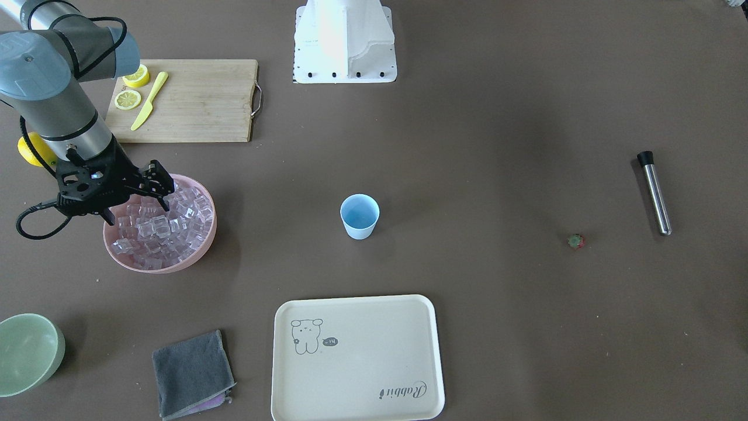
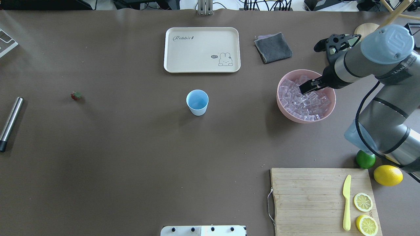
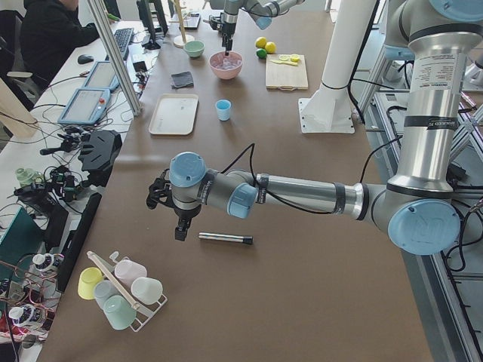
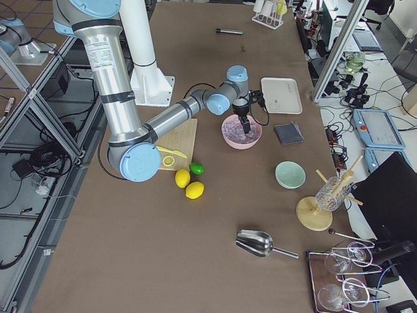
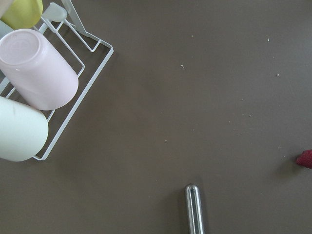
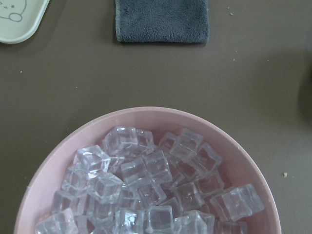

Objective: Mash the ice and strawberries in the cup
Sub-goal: 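Move the right gripper down over the pink bowl of ice cubes, then close the right gripper on one clear ice cube in the bowl, then lift the ice cube and carry it over the light-blue cup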

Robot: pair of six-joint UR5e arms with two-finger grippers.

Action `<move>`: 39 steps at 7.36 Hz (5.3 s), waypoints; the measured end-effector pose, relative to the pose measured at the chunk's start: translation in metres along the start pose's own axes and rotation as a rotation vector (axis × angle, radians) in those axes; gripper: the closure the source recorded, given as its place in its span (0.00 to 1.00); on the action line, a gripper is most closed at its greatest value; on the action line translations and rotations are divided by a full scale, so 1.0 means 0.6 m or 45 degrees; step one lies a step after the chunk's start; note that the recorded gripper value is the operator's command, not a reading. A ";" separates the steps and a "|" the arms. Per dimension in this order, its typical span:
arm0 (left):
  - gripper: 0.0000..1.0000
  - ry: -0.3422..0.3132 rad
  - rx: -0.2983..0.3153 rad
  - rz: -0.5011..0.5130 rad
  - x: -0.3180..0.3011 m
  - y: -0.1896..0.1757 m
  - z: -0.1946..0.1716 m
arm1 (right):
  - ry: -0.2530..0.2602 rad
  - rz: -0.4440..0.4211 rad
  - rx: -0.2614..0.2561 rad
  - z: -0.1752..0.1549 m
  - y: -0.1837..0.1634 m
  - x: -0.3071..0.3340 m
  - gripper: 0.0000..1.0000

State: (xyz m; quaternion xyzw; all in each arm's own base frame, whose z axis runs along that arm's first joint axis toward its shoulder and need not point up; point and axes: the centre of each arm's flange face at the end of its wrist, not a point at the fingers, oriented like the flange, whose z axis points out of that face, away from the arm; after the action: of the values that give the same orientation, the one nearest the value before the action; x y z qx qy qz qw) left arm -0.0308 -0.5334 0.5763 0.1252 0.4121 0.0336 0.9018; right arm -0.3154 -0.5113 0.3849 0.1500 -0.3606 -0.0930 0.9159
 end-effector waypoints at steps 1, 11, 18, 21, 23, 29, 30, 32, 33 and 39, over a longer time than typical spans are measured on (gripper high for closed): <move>0.01 0.000 0.001 0.000 0.001 0.000 -0.001 | 0.022 -0.013 -0.004 0.015 -0.006 -0.001 0.19; 0.01 0.001 0.002 0.001 0.000 0.003 -0.002 | 0.098 -0.112 -0.043 0.051 0.008 -0.016 0.43; 0.01 0.001 -0.002 -0.002 -0.003 0.004 0.001 | 0.144 -0.146 -0.074 0.059 0.010 -0.022 0.85; 0.01 0.002 -0.001 -0.001 -0.003 0.004 0.001 | 0.145 -0.146 -0.072 0.057 0.008 -0.020 0.84; 0.01 0.002 -0.001 -0.001 -0.003 0.004 0.001 | 0.137 -0.136 -0.058 0.046 -0.002 -0.016 0.85; 0.01 0.001 0.000 -0.004 -0.002 0.002 0.000 | 0.012 0.057 0.014 -0.059 -0.112 -0.186 0.88; 0.01 0.001 0.000 -0.005 -0.002 0.001 0.000 | -0.014 0.100 0.030 -0.064 -0.130 -0.246 0.87; 0.01 0.002 0.004 -0.005 0.001 0.000 -0.002 | -0.044 0.178 0.061 -0.063 -0.178 -0.397 0.87; 0.01 0.003 0.005 -0.004 0.002 0.000 -0.003 | -0.057 0.222 0.074 -0.066 -0.193 -0.469 0.87; 0.01 0.003 0.003 -0.005 0.001 0.000 -0.002 | -0.099 0.212 0.147 -0.028 -0.143 -0.604 0.70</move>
State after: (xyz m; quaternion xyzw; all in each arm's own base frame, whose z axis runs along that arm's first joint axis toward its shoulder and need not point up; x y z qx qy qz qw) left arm -0.0314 -0.5332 0.5753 0.1256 0.4135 0.0314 0.9013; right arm -0.5710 -0.4874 0.1146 0.1685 -0.4119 -0.0015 0.8955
